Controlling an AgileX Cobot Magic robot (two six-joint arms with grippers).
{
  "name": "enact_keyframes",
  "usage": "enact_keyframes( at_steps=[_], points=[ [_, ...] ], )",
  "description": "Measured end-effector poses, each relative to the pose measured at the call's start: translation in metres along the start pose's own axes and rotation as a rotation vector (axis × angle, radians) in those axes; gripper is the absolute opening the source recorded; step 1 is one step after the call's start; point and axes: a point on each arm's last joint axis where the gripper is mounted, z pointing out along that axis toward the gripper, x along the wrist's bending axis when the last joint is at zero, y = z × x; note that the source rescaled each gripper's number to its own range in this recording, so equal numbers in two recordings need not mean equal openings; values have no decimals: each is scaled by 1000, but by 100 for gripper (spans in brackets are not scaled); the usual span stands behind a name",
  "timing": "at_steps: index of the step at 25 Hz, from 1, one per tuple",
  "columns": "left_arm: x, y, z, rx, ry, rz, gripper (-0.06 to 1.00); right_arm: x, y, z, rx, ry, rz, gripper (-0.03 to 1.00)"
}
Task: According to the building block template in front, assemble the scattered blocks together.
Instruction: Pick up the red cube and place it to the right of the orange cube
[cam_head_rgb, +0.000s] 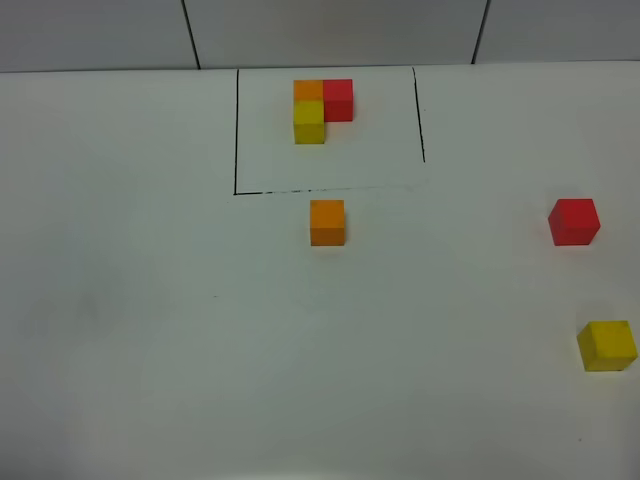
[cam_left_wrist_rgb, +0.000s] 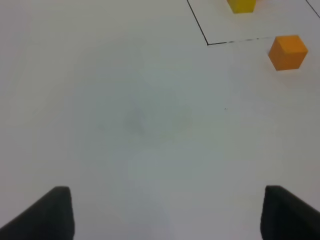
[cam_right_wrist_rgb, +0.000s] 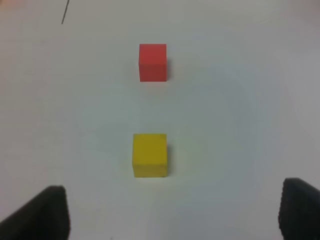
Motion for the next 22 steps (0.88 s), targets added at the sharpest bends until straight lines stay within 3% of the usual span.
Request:
enact_keyframes(
  at_steps=[22],
  points=[
    [0,0,0,0,0,0,70,0,0,0,0,0,0,74]
  ],
)
